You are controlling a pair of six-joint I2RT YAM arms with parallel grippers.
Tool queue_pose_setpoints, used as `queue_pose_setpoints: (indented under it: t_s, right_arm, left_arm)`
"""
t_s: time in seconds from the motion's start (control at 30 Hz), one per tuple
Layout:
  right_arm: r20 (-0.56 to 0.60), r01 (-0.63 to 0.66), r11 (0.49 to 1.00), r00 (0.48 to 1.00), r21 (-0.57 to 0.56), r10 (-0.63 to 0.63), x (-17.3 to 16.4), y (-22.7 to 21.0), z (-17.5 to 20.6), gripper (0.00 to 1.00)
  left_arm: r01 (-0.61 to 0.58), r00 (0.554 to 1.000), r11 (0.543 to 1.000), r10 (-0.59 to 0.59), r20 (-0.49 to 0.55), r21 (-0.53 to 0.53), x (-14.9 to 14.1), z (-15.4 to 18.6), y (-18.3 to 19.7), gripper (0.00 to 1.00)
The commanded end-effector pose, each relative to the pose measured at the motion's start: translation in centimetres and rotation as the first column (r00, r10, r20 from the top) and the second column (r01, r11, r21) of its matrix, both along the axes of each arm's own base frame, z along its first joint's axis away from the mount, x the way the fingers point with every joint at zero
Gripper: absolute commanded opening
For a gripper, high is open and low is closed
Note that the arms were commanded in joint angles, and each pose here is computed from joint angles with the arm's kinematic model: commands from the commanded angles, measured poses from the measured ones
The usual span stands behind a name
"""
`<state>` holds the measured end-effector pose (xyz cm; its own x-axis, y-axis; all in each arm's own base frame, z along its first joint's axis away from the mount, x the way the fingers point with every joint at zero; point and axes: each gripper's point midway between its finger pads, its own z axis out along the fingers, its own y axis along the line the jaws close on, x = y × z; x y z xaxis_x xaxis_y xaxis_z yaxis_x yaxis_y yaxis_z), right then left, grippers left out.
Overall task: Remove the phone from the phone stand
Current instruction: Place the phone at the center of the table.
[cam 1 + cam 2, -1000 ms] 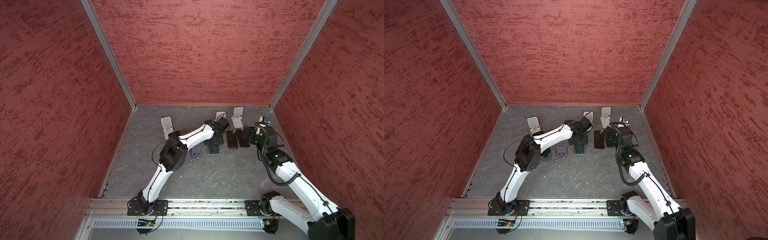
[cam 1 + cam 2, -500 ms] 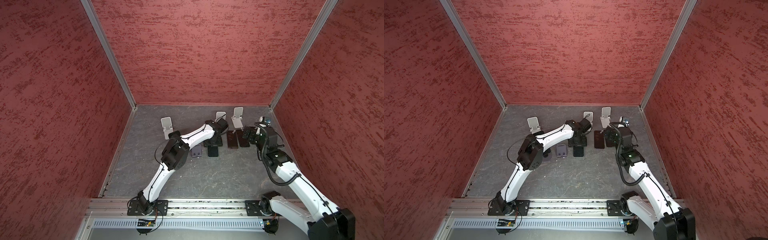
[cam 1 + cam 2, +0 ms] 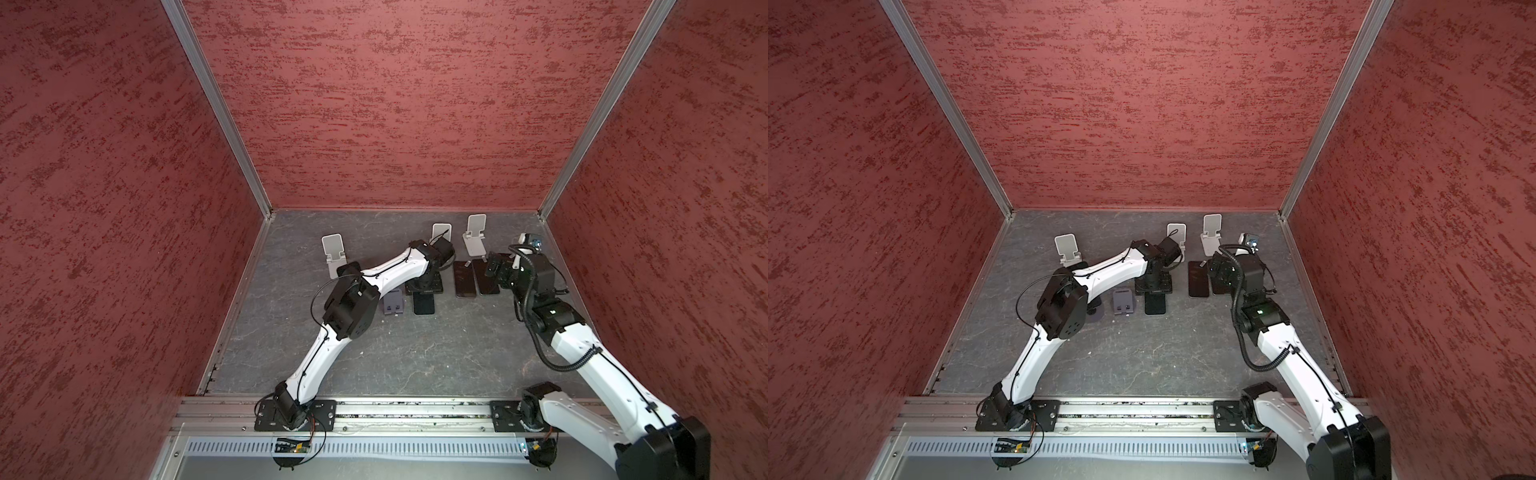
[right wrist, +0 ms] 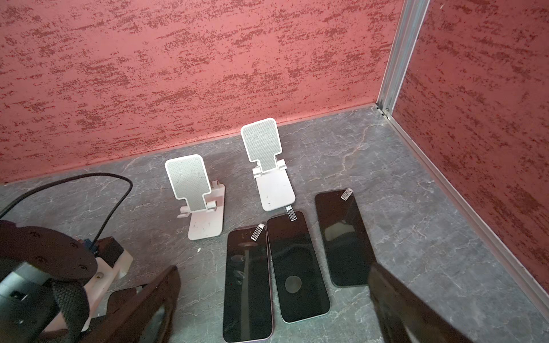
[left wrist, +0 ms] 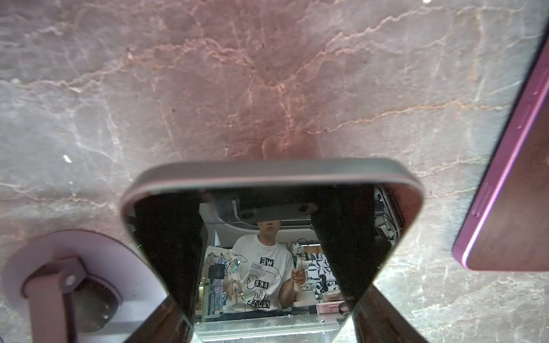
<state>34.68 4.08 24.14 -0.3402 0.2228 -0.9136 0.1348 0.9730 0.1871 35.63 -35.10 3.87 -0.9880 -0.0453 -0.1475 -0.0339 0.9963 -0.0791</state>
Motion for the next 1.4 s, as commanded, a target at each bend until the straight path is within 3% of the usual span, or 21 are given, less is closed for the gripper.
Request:
queue_pose_setpoints:
  t_s: [0.0, 0.93, 1.37]
  right_arm:
    - [0.023, 0.019, 1.0, 1.0, -0.003, -0.019, 0.1, -0.5, 0.2, 0.99]
    - [0.023, 0.017, 1.0, 1.0, 0.002, -0.017, 0.2, -0.4, -0.1, 0.99]
    - [0.023, 0.017, 1.0, 1.0, 0.002, -0.017, 0.2, -0.4, -0.2, 0.99]
  left_arm:
    - [-0.015, 1.0, 1.0, 0.016, -0.018, 0.014, 0.1, -0.9, 0.3, 0.66]
    - [-0.023, 0.994, 0.999, 0.027, -0.11, 0.034, -0.9, -4.1, 1.2, 0.68]
    - [-0.018, 0.993, 1.0, 0.015, -0.114, -0.025, -1.0, -4.2, 0.4, 0.69]
